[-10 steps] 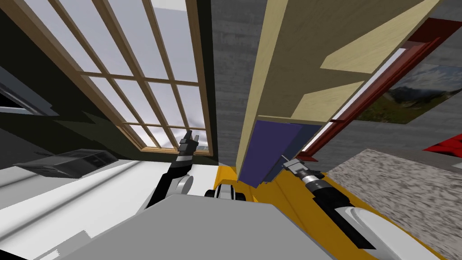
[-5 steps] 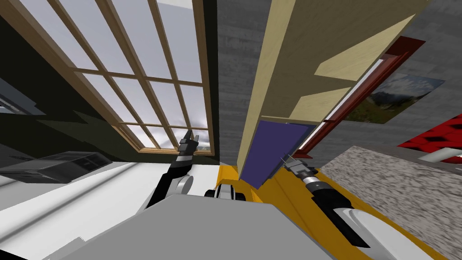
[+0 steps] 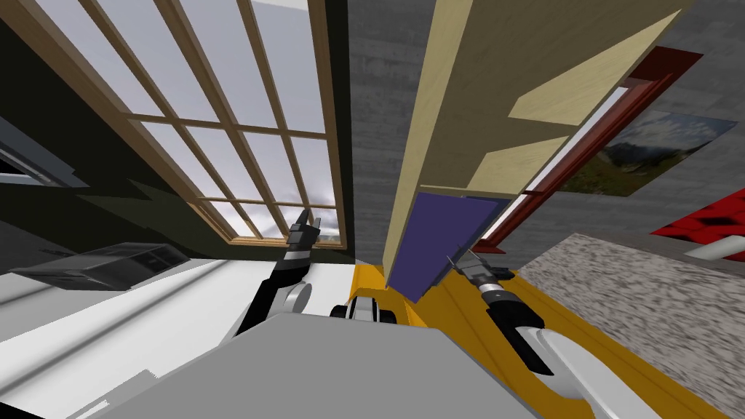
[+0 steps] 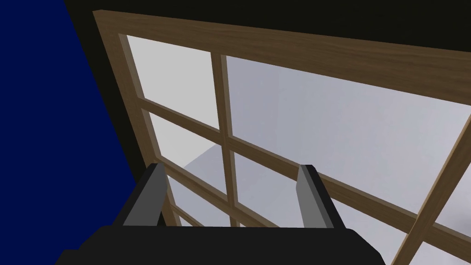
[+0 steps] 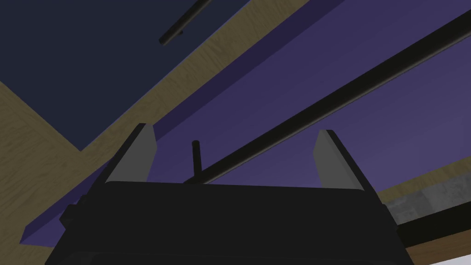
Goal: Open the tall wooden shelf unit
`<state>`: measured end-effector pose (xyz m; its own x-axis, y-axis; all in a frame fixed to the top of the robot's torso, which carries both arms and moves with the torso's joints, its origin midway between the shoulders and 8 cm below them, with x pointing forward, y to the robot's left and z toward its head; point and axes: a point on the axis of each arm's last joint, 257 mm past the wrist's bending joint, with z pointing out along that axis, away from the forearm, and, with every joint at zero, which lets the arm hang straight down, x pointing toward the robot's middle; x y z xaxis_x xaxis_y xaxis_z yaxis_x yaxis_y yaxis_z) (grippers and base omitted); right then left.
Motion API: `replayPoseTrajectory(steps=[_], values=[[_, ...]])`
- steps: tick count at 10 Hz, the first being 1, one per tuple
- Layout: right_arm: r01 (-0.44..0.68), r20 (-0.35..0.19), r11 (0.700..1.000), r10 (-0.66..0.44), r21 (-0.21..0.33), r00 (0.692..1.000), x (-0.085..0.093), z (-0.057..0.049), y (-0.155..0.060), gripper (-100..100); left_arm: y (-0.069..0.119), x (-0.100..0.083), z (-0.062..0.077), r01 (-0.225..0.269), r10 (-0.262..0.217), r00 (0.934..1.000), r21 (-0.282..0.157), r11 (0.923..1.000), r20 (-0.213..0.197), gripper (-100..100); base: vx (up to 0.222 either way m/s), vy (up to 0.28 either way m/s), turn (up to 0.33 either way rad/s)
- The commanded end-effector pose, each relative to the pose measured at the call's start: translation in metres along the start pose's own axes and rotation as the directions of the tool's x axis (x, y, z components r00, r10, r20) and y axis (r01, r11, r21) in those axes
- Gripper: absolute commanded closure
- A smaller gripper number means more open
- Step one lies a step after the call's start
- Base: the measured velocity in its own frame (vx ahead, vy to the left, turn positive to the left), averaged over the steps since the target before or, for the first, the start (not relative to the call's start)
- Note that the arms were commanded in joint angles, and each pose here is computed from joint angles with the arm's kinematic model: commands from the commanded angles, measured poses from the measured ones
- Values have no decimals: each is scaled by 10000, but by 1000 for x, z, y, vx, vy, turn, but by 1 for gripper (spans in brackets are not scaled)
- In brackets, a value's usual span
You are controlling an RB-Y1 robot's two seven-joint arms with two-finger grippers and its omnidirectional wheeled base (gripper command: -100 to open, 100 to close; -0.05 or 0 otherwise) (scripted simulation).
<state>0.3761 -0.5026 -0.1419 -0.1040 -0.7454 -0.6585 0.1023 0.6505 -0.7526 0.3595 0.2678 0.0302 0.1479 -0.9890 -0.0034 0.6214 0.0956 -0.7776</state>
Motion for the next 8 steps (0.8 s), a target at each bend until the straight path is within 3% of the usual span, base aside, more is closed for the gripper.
replayPoseTrajectory(steps=[1, 4, 5, 6, 7, 8], values=[[-72, -231, 9995, 79, 314, 9997, 8, 6, 8, -100, 0, 0, 0, 0, 0, 10000, 0, 10000, 0, 0, -38, 14, 8], [-127, -316, 9990, 141, 419, 9994, 10, 9, 13, -100, 0, 0, 0, 0, 0, 10000, 0, 10000, 0, 0, -28, 4, 5], [-111, -359, 9989, 128, 457, 9993, 13, 8, 3, -100, 0, 0, 0, -1, 1, 10000, -1, 10000, 0, 0, 104, -13, 23], [-87, -344, 9990, 102, 429, 9994, 11, 9, 8, -100, 0, 0, 0, -2, 2, 10000, -2, 10000, 0, 0, 67, -10, 9], [-105, -349, 9990, 121, 442, 9993, 11, 9, 7, 100, 0, 0, 0, -2, 2, 10000, -1, 10000, 0, 0, 9, -2, -1], [-95, -610, 9975, 137, 695, 9980, 21, 4, -4, 100, 0, 0, 0, -1, 1, 10000, -1, 10000, 0, 0, 23, 101, -73]])
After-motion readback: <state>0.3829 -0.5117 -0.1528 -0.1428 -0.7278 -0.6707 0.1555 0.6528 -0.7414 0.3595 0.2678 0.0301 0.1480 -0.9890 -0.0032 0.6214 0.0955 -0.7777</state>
